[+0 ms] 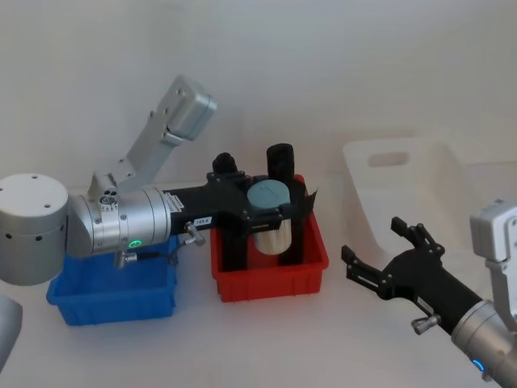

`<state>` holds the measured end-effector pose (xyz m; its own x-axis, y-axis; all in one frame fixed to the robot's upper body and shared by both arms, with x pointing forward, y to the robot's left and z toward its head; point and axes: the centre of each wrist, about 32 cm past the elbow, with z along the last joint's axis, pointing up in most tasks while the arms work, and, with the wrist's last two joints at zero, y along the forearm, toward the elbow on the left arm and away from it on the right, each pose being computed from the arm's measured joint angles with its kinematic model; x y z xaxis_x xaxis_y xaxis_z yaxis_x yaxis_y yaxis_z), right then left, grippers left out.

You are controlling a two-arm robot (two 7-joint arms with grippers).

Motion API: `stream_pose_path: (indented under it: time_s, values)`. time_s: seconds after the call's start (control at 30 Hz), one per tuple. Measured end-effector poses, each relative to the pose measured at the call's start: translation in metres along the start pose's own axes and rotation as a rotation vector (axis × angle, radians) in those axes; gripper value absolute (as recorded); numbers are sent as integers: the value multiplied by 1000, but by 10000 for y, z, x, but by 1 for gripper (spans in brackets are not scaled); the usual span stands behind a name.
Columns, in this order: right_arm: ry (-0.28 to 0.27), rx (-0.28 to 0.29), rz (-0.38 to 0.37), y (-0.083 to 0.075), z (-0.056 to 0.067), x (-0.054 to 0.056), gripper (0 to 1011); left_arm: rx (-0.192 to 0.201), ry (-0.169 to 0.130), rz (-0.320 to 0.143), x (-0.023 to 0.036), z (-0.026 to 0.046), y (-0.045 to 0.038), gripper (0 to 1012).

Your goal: Pick the cotton swabs from the blue box and place them into the white box.

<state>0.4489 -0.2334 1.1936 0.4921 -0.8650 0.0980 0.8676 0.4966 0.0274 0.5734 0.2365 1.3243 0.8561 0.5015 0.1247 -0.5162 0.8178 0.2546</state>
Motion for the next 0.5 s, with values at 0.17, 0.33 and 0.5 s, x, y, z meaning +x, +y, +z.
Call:
stream_pose_path:
  time_s: [0.17, 0.33, 0.5]
  values:
    - [-23, -4, 74, 44, 34, -5, 1002, -1, 0, -5, 0, 7, -4, 671]
    - [-45, -8, 140, 92, 70, -8, 1002, -1, 0, -8, 1, 10, -7, 671]
    - [-73, -12, 201, 162, 116, -10, 1002, -1, 0, -11, 1, 11, -10, 671]
